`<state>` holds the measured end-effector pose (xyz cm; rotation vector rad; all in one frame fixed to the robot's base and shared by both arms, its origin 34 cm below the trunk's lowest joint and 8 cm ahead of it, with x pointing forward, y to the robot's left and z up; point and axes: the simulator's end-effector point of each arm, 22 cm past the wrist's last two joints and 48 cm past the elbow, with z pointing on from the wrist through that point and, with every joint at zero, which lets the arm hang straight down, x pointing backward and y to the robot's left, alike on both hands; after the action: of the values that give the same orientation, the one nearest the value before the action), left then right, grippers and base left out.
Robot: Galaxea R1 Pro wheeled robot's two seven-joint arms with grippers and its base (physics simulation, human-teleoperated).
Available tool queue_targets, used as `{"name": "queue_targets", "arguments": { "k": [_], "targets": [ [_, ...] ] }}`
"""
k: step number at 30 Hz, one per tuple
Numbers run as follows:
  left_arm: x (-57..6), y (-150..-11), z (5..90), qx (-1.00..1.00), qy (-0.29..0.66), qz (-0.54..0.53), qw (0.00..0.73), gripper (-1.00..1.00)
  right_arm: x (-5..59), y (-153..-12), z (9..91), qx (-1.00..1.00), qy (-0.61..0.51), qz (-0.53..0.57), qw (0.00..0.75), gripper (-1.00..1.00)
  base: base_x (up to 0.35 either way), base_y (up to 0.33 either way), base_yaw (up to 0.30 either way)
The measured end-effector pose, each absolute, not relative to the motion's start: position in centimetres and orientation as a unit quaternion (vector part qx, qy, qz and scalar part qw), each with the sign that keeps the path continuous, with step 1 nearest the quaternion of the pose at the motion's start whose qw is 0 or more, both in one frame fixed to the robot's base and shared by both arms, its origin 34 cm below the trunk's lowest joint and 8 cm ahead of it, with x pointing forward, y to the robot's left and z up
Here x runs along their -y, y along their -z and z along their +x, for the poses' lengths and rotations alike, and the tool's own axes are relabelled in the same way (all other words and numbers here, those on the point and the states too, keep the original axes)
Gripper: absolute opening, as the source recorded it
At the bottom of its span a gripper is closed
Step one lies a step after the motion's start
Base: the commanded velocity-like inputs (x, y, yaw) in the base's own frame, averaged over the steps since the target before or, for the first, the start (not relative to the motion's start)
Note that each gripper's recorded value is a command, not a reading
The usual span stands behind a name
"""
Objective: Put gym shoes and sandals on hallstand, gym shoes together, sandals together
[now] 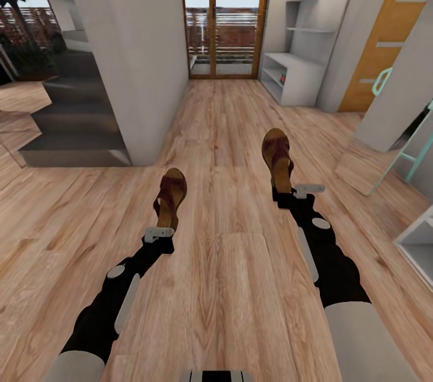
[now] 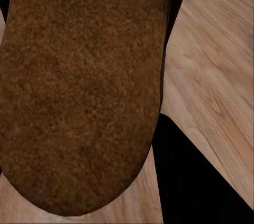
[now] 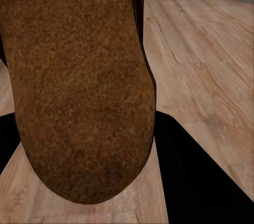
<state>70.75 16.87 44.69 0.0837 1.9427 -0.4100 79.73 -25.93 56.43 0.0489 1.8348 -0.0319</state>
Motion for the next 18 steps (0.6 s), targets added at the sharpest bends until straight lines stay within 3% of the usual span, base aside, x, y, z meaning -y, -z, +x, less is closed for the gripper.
{"name": "queue_targets", "arguments": {
  "k": [18],
  "targets": [
    [-16.84,-44.69,70.75,-0.819,0.173,0.035,0.546,-1.00,25.88,-56.43,79.71,-0.794,0.014,0.020,0.607,-1.00,0.348,0.000,0.000]
  ]
}}
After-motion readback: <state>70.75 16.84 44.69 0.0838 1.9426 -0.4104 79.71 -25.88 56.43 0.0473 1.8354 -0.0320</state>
